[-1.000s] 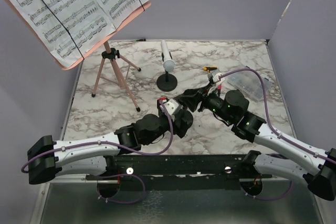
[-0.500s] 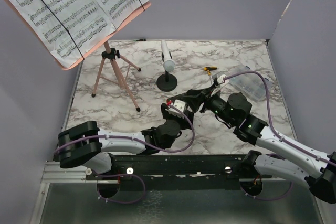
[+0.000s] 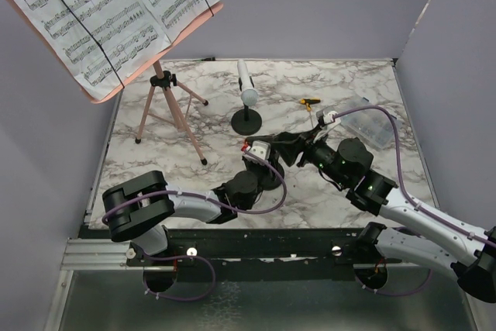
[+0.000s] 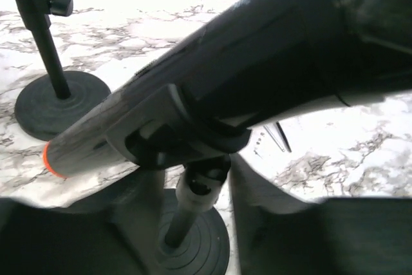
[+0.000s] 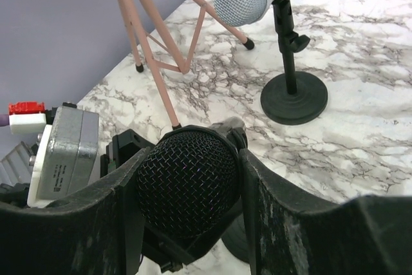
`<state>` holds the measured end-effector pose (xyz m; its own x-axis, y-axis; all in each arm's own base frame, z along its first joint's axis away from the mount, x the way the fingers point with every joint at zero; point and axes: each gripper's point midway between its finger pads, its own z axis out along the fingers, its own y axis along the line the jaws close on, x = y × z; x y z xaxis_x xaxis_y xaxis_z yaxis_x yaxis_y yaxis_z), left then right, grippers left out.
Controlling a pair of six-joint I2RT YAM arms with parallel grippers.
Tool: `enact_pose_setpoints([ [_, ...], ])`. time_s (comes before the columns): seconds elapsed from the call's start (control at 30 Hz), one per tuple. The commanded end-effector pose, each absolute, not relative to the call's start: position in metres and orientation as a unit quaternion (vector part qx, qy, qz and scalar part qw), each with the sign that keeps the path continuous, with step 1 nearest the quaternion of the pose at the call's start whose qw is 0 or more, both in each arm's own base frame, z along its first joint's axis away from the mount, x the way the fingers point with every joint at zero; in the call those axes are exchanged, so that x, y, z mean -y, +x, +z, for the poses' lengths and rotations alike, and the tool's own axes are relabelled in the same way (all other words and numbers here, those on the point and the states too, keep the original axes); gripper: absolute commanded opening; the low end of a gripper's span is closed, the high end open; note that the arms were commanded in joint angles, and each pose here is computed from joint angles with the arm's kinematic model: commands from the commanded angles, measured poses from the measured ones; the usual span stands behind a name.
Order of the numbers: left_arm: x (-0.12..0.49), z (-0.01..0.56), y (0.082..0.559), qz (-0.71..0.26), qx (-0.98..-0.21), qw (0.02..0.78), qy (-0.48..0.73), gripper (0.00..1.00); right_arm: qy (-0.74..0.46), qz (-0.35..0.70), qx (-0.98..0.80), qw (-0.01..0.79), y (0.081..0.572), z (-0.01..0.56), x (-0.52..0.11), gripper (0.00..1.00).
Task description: Pack up the instrument practice props
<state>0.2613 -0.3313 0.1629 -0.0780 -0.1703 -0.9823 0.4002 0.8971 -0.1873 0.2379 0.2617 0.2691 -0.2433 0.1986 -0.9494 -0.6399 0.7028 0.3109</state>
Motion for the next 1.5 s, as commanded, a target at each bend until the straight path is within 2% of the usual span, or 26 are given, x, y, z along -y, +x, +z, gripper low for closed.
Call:
enact_pose_setpoints([
  [0.0,0.332,0.18,0.266,-0.252,-0.673,0.692,0.072,0.27,-0.15,0.331,-0.741,0.564,0.234,0.24,-0.253,0.01],
  [0.07,0.324,0.179,0.269,-0.251,-0.673,0.693,0.064,0.15,-0.15,0.328,-0.744,0.562,0.233,0.238,-0.251,0.01],
  [0.2,0.312,0.175,0.272,-0.245,-0.675,0.694,0.055,0.0,-0.153,0.326,-0.75,0.556,0.23,0.233,-0.249,0.01],
  [0.83,0.236,0.149,0.294,-0.137,-0.705,0.695,-0.006,0.0,-0.166,0.326,-0.77,0.523,0.21,0.236,-0.238,0.01],
  [1.17,0.216,0.145,0.298,-0.101,-0.711,0.696,-0.014,0.0,-0.185,0.328,-0.784,0.493,0.194,0.231,-0.233,0.01],
  [1.33,0.228,0.151,0.297,-0.11,-0.706,0.699,0.033,0.0,-0.193,0.336,-0.794,0.469,0.188,0.234,-0.236,0.01],
  [1.37,0.232,0.153,0.296,-0.112,-0.704,0.699,0.047,0.0,-0.19,0.334,-0.797,0.466,0.188,0.235,-0.237,0.03],
  [1.4,0.234,0.154,0.296,-0.113,-0.702,0.7,0.059,0.0,-0.189,0.333,-0.799,0.463,0.189,0.239,-0.237,0.11],
  [1.47,0.238,0.157,0.294,-0.113,-0.697,0.703,0.083,0.0,-0.184,0.325,-0.807,0.457,0.192,0.246,-0.238,0.37],
])
